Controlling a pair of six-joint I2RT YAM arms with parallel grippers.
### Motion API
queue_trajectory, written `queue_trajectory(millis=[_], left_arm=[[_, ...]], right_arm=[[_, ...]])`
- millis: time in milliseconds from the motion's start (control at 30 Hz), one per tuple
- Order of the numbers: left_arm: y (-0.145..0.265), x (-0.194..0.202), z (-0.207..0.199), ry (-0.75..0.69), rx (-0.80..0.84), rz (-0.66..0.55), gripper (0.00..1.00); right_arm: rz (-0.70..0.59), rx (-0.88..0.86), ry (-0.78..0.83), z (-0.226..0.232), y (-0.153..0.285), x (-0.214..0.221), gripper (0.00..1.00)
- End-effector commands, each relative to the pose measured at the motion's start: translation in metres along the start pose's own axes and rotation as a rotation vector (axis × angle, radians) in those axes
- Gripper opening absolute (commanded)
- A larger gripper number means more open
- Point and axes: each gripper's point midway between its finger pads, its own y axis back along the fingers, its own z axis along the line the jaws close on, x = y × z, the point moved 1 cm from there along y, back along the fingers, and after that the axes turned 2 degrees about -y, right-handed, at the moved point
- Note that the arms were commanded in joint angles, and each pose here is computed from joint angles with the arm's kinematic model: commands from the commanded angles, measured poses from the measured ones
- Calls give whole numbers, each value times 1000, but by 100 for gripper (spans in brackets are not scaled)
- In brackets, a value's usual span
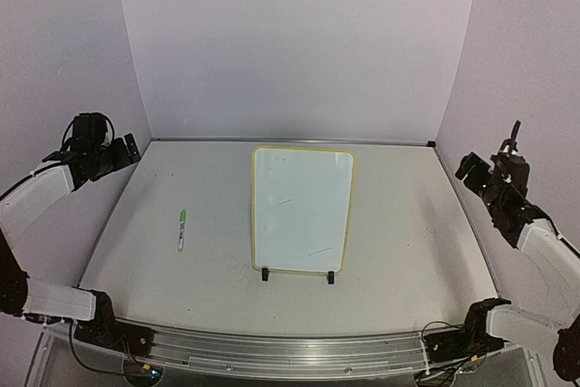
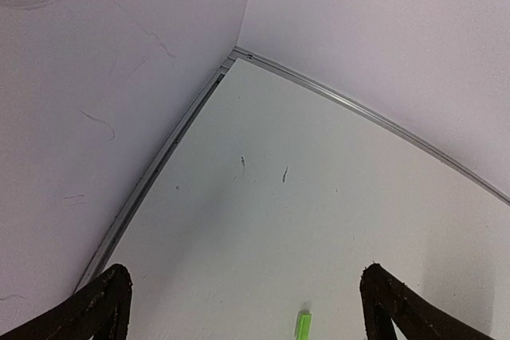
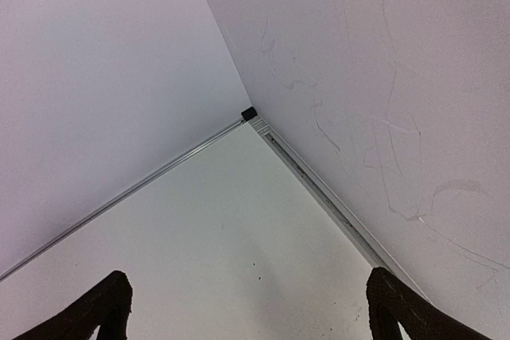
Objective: Write a sentence on the whiteboard
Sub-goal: Pick up the whiteboard marker from the corner of the board.
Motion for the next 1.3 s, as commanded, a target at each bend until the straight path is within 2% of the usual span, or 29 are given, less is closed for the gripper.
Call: queue_trajectory(millis=[0,200,333,433,600,700,767,933,1100,1267], left_arm=[[3,2,1,-2,-3,50,100],[-14,21,-25,-55,117,184,99],[-32,59,-46,-135,98,309,99],[-41,95,-69,-248,58,404,98],[-57,134,-90,-234,92,491,94],[-66,151,-96,-238,91,548,87],[-72,164,-98,-246,85,588,75],[-80,180,-94,-273,46,623,58],[-86,193,-85,-303,-1,654,50],[-89,203,-86,-300,14,676,48]], right_arm=[[67,-63,24,9,3,10,98],[211,-245,90,41,8,29,98],[368,-306,101,53,8,54,94],[427,-328,100,58,15,69,92],[471,-352,103,62,31,84,92],[491,-361,105,64,37,90,91],[500,-363,105,65,39,92,91],[516,-365,117,72,40,99,90],[540,-368,148,80,42,111,90],[557,-370,160,86,44,119,90]])
